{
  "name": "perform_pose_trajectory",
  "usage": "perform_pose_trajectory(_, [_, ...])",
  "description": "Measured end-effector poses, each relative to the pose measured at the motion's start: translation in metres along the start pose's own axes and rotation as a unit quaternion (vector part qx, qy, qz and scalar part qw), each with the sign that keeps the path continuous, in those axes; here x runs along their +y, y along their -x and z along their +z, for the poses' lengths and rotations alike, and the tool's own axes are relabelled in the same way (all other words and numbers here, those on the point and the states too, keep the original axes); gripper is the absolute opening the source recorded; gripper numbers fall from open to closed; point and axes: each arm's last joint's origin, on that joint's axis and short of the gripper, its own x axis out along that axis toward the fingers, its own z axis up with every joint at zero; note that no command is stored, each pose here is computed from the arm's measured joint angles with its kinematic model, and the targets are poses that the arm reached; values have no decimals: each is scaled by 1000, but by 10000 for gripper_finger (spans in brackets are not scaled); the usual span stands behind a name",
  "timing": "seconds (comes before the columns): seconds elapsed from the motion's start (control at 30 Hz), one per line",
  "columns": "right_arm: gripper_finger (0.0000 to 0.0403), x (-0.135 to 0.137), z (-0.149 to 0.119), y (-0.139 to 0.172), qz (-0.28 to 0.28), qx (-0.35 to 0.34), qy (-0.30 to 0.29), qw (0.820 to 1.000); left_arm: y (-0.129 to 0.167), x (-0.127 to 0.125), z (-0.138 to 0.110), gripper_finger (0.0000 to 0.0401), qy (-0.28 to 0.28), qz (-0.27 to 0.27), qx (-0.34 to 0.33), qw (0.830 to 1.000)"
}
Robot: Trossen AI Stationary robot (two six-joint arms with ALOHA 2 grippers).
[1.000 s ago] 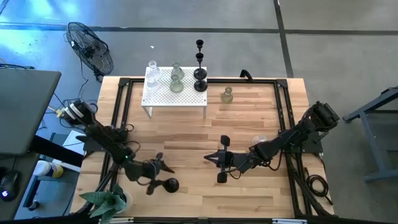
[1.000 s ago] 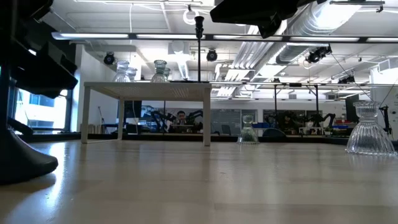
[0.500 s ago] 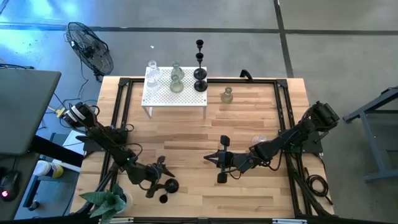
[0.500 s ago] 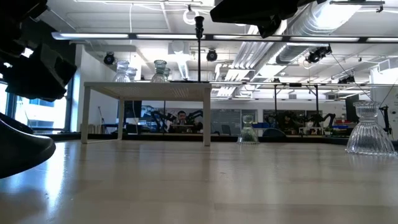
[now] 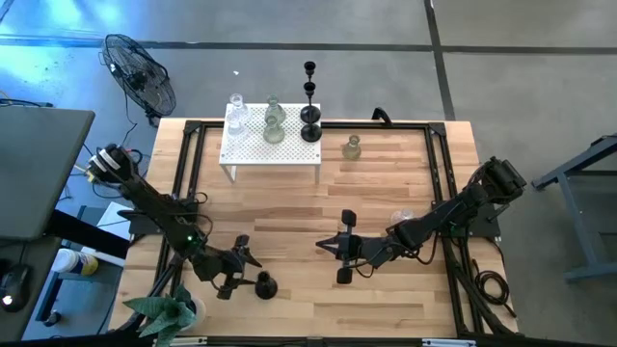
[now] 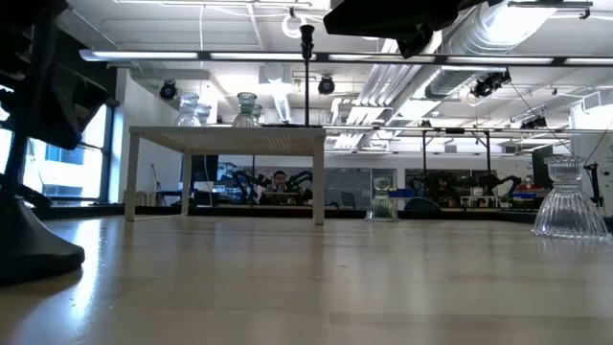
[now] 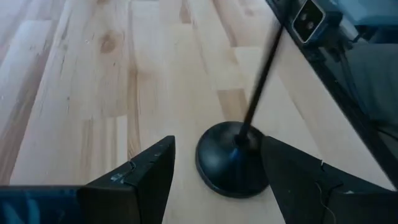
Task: Pick & Place candle stick holders
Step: Align the black candle holder with the other black candle holder on the shelf
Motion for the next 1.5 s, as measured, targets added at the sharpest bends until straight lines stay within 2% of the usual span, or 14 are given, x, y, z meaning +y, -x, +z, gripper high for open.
perform_pose_trajectory(0.1, [2,0,0,0,0,0,0,1000,3,-1,2,234,9,-28,5,1000])
perform_pose_trajectory(0.23, [1,0,0,0,0,0,2,1000,-2,-9,7,234,31,-81,-23,996])
perform_pose_trajectory(0.3, [2,0,0,0,0,0,2,1000,-7,-10,5,234,31,-88,-26,995])
perform_pose_trajectory(0.57, [2,0,0,0,0,0,2,1000,-26,-11,-4,234,41,-30,-63,997])
perform_pose_trajectory(0.77, [1,0,0,0,0,0,2,1000,-31,-12,-5,230,39,-21,-84,995])
perform_pose_trajectory(0.87, [2,0,0,0,0,0,2,1000,-31,-12,-6,206,38,-19,-83,996])
perform_pose_trajectory(0.93, [1,0,0,0,0,0,2,1000,-31,-12,-6,176,36,-17,-84,996])
perform_pose_trajectory(1.2, [1,0,0,0,0,1,2,1000,-30,-9,7,17,-3,25,-150,988])
perform_pose_trajectory(1.33, [2,0,0,0,0,1,2,1000,-36,10,21,21,-6,46,-180,983])
perform_pose_trajectory(1.5, [1,1,0,1,-1,0,9,1000,-47,58,37,8,5,83,-185,979])
